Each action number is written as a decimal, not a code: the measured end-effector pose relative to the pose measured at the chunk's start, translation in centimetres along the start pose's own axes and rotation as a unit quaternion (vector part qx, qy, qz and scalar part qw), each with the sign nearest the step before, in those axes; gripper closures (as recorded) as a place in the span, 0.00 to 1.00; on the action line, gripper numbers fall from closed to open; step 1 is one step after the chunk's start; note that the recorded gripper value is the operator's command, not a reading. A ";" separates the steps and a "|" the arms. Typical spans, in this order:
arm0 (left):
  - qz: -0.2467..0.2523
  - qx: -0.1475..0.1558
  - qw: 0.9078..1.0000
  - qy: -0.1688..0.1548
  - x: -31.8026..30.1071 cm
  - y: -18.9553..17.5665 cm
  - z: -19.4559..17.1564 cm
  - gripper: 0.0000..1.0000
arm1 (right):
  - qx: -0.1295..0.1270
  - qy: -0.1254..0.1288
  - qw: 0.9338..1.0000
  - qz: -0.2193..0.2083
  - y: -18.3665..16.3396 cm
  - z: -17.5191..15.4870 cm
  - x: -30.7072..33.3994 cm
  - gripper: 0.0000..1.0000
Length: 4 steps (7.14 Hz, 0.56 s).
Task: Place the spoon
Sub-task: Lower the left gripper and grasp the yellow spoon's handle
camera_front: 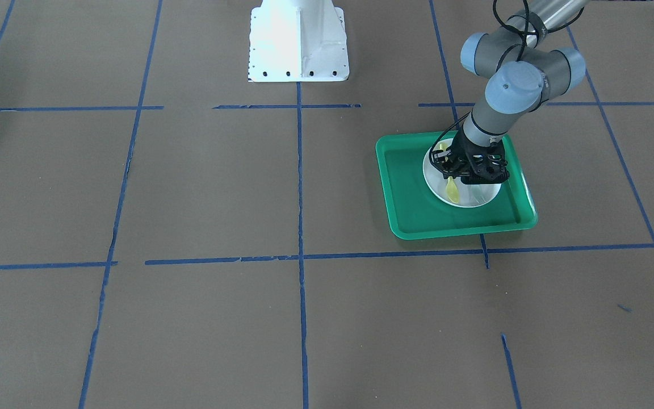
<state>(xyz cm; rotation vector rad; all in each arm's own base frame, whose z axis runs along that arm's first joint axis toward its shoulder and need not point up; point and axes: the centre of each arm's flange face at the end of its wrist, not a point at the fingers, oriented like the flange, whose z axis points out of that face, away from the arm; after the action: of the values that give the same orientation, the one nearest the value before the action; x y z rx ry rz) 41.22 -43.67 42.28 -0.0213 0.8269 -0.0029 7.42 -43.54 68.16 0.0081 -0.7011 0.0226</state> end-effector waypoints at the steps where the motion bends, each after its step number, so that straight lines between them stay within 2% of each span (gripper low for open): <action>1: 0.002 0.003 1.000 0.003 0.1 0.0 -0.5 1.00 | 0.000 0.000 1.000 0.000 0.0 0.0 0.0 0.00; 4: 0.016 0.016 1.000 0.012 0.0 0.2 -3.2 1.00 | 0.000 0.000 1.000 0.000 0.0 0.0 0.0 0.00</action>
<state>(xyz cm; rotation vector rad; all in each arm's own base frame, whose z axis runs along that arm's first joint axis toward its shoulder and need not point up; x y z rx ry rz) 38.87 -43.50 40.12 0.0216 0.8511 0.0143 7.42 -43.54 68.16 0.0080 -0.7011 0.0228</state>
